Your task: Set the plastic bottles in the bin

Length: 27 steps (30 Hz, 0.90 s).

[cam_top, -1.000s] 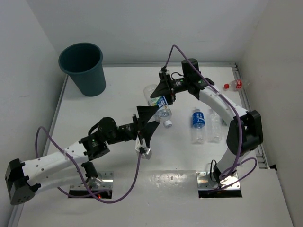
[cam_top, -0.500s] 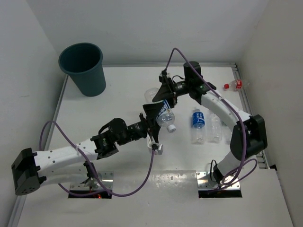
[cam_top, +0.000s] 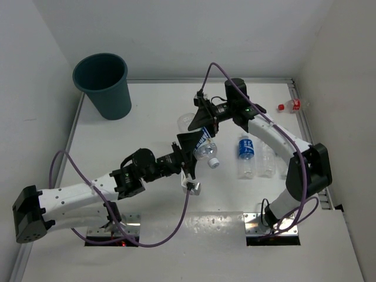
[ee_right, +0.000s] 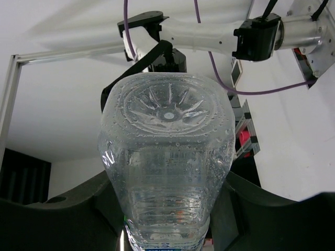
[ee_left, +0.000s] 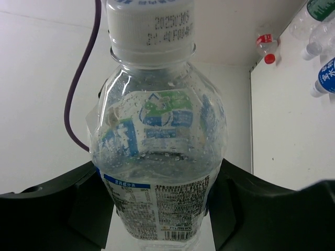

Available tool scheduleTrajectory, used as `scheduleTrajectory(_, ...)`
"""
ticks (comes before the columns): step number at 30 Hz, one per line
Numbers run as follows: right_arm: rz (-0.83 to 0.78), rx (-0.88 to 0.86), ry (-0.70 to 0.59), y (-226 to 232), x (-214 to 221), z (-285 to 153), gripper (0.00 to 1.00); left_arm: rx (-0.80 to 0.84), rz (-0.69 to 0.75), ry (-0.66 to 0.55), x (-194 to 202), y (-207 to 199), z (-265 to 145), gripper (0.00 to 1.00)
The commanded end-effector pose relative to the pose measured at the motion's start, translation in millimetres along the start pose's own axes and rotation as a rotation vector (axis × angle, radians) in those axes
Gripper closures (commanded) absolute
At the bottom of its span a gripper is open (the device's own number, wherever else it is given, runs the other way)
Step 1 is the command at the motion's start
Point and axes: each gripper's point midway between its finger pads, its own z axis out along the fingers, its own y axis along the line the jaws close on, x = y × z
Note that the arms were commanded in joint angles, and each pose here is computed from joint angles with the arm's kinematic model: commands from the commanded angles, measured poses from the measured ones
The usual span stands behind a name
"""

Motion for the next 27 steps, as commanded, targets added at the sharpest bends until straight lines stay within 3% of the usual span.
scheduleTrajectory(1, -0.075, -0.003, -0.041, 16.3, -12.4, -4.3, 0.81, -0.068, 0.026, -0.146, -38.5, 27.9, -4.3, 0.45)
scheduleTrajectory(3, -0.082, 0.0, -0.046, 16.2, -12.4, -5.3, 0.47, -0.07, 0.023, -0.133, -38.3, 27.9, -4.5, 0.56)
scheduleTrajectory(4, -0.08, 0.002, -0.068, 14.0, -16.4, -10.5, 0.06, -0.081, 0.023, -0.121, -36.3, 31.5, -6.7, 0.6)
scheduleTrajectory(5, -0.065, 0.006, -0.08, 11.5, -18.8, -13.8, 0.0, -0.083, 0.023, -0.106, -33.6, 31.9, -7.0, 0.65)
scheduleTrajectory(6, -0.08, 0.008, -0.116, 12.3, -25.9, -23.8, 0.0, -0.115, 0.011, -0.108, -36.2, 41.0, -10.1, 0.74)
scheduleTrajectory(8, -0.1, 0.033, -0.219, 6.4, -46.4, -47.0, 0.0, -0.146, 0.003, -0.093, -34.6, 54.2, -17.6, 0.76)
scheduleTrajectory(9, -0.158, 0.061, -0.327, 22.0, -66.0, -70.7, 0.0, -0.152, 0.0, -0.091, -36.4, 56.7, -20.5, 0.75)
scheduleTrajectory(10, -0.063, 0.112, -0.396, 13.8, -71.1, -82.9, 0.0, -0.154, -0.014, -0.1, -40.8, 58.0, -23.2, 0.75)
scheduleTrajectory(11, -0.128, 0.175, -0.524, 7.2, -89.7, -120.3, 0.0, -0.187, -0.038, -0.1, -43.2, 72.1, -26.4, 0.75)
scheduleTrajectory(12, -0.217, 0.208, -0.583, 33.0, -96.3, -135.0, 0.0, -0.213, -0.091, -0.055, -39.1, 83.0, -28.6, 0.75)
scheduleTrajectory(13, -0.108, 0.297, -0.66, 19.6, -95.4, -151.5, 0.0, -0.212, -0.232, -0.006, -30.1, 85.9, -23.8, 0.75)
scheduleTrajectory(14, -0.276, 0.465, -0.821, 25.4, -111.0, -204.1, 0.0, -0.309, -0.334, 0.122, -6.8, 128.2, -22.4, 0.75)
scheduleTrajectory(15, -0.287, 0.545, -0.866, 20.0, -111.0, -220.4, 0.0, -0.363, -0.422, 0.182, 10.3, 147.1, -23.9, 0.76)
scheduleTrajectory(16, -0.304, 0.734, -0.95, 6.8, -108.4, -250.1, 0.0, -0.392, -0.5, 0.248, 27.8, 157.5, -25.2, 0.76)
scheduleTrajectory(17, -0.347, 0.826, -0.978, 2.1, -104.3, -274.6, 0.0, -0.54, -0.645, 0.307, 45.1, 205.6, -39.7, 0.76)
scheduleTrajectory(20, -0.381, 1.011, -0.984, -15.4, -87.0, -301.8, 0.0, -0.694, -0.763, 0.591, 128.1, 242.0, -56.9, 0.81)
scheduleTrajectory(21, -0.402, 1.029, -0.999, -10.8, -82.3, -307.8, 0.0, -0.69, -0.809, 0.591, 129.5, 244.7, -48.6, 0.81)
scheduleTrajectory(22, -0.353, 1.028, -0.968, -31.0, -78.1, -305.1, 0.0, -0.688, -0.807, 0.699, 163.1, 241.6, -62.9, 0.81)
scheduleTrajectory(24, -0.326, 1.017, -0.96, -41.4, -71.0, -303.8, 0.0, -0.749, -0.887, 0.72, 197.8, 256.8, -58.0, 0.81)
scheduleTrajectory(26, -0.306, 1.0, -0.937, -50.7, -68.8, -298.7, 0.0, -0.821, -0.953, 0.851, 254.3, 255.0, -88.7, 0.81)
scheduleTrajectory(27, -0.298, 0.999, -0.934, -53.3, -68.5, -298.6, 0.0, -0.837, -0.98, 0.848, 282.7, 264.3, -83.4, 0.83)
